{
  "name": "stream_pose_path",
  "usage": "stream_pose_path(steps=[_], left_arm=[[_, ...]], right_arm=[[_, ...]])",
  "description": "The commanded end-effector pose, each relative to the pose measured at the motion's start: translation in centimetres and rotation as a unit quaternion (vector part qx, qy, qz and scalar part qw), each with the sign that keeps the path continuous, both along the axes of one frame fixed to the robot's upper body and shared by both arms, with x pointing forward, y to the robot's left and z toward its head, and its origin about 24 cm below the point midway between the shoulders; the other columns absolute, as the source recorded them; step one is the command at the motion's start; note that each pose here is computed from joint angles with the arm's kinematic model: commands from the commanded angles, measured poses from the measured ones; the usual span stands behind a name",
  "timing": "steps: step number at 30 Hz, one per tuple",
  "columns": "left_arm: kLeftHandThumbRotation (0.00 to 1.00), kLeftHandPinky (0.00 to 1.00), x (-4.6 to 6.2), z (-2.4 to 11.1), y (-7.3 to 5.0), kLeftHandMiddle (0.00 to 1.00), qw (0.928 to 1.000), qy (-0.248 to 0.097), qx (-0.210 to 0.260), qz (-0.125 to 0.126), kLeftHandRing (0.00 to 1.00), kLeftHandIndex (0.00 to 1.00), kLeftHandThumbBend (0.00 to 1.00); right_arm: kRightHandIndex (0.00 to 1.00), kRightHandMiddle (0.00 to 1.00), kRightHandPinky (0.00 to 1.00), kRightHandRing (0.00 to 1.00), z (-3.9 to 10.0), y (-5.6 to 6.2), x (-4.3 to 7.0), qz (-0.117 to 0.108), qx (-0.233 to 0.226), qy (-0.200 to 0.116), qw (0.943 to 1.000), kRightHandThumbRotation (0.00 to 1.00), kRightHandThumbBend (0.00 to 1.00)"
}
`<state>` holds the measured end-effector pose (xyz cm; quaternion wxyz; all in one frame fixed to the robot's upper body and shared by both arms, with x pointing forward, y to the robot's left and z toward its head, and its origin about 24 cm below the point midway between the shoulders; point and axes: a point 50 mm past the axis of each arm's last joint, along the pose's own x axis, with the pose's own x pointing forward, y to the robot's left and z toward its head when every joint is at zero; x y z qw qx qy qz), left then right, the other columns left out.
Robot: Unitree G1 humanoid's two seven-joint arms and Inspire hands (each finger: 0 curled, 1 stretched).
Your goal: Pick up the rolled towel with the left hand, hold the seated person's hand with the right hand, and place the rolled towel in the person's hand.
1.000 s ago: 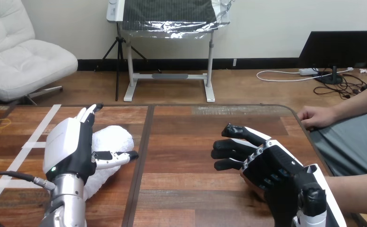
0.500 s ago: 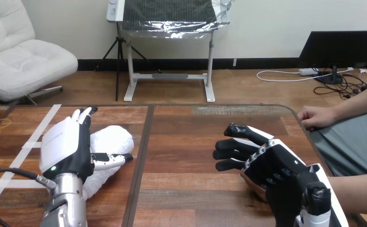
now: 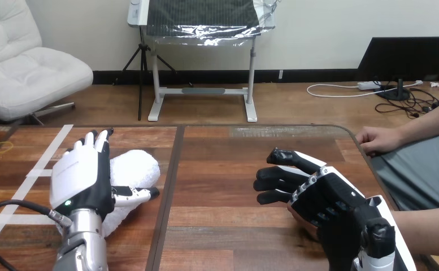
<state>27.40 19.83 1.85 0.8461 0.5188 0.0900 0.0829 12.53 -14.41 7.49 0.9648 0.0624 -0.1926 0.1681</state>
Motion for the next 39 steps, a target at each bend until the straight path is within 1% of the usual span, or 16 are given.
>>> stream_pose_path(steps=[1, 17, 23, 29, 39], left_arm=[[0.32, 1.0, 1.82, 2.07, -0.3, 1.0, 0.999, -0.034, 0.029, -0.007, 1.0, 0.96, 1.0], [0.34, 1.0, 1.94, 1.81, -0.61, 1.0, 0.9993, 0.0, 0.036, 0.007, 1.0, 0.98, 1.0], [0.33, 1.0, 1.98, 1.75, -0.78, 1.0, 0.9992, 0.002, 0.038, 0.009, 1.0, 0.97, 1.0], [0.35, 1.0, 2.04, 1.76, -0.97, 0.98, 0.9993, -0.007, 0.036, 0.01, 0.98, 0.94, 1.0], [0.36, 1.0, 2.32, 1.63, -1.18, 0.96, 0.9991, -0.009, 0.042, 0.007, 0.95, 0.91, 1.0]], right_arm=[[0.76, 0.72, 0.65, 0.7, 1.14, 0.09, 0.81, 0.002, 0.011, -0.043, 0.999, 1.0, 0.82], [0.75, 0.7, 0.64, 0.69, 1.32, 0.09, 0.73, 0.002, 0.015, -0.044, 0.9989, 1.0, 0.83], [0.75, 0.7, 0.64, 0.69, 1.42, 0.07, 0.71, 0.001, 0.015, -0.048, 0.9987, 1.0, 0.82], [0.74, 0.7, 0.62, 0.68, 1.53, 0.05, 0.71, -0.003, 0.013, -0.053, 0.9985, 1.0, 0.82], [0.74, 0.69, 0.6, 0.67, 1.59, 0.02, 0.7, -0.003, 0.022, -0.054, 0.9983, 1.0, 0.82]])
